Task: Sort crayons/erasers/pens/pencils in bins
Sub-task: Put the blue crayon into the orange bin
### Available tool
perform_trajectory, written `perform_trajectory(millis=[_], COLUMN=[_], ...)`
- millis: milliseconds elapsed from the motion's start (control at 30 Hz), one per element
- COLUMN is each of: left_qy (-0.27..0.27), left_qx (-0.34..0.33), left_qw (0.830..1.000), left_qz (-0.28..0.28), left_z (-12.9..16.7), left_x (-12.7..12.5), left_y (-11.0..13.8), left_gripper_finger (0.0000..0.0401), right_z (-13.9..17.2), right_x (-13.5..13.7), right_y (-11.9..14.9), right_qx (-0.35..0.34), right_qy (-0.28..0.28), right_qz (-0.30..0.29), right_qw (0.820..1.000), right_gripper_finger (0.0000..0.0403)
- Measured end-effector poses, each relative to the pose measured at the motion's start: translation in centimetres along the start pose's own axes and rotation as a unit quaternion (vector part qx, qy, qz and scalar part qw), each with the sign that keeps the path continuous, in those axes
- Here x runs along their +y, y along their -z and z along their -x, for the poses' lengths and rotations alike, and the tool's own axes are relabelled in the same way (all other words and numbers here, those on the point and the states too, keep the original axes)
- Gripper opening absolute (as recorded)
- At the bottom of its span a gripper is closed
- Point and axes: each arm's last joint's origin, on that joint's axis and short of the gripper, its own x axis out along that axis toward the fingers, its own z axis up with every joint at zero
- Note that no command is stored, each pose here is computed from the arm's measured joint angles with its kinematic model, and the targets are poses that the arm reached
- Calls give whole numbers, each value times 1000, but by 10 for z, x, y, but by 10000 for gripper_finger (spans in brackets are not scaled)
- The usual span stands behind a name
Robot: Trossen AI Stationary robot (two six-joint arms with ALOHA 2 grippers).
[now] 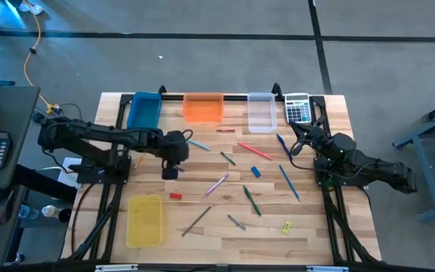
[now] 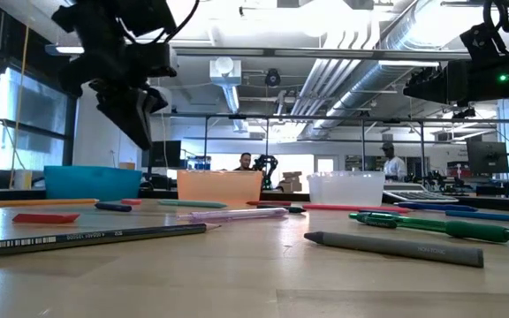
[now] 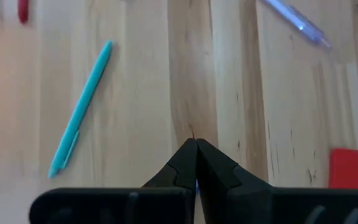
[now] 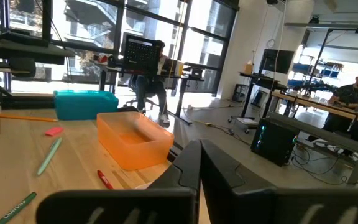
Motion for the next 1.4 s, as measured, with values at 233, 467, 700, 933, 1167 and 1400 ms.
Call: perform_trajectory(millis=[233, 467, 700, 933, 1167, 1400], left_qy=[23, 48, 49, 3, 9, 30], left_qx=[19, 74, 108, 136, 140, 135], left_qw=[999, 991, 985, 980, 981, 980], left_qz=[-41, -99, -125, -146, -137, -141], left_z=[-11, -32, -46, -54, -54, -59], left_x=[0, -5, -14, -17, -14, -17], left_y=[-6, -1, 2, 3, 4, 11], left_gripper_finger=[0, 4, 47, 93, 92, 81], right_z=[0, 0, 0, 0, 0, 0], right_x=[0, 0, 0, 0, 0, 0], right_y=[1, 1, 1, 1, 1, 1], right_qx=[3, 3, 3, 3, 3, 3], right_qy=[-1, -1, -1, -1, -1, -1], right_qz=[1, 1, 1, 1, 1, 1], right_qw=[1000, 1000, 1000, 1000, 1000, 1000], right_gripper_finger=[0, 0, 0, 0, 0, 0])
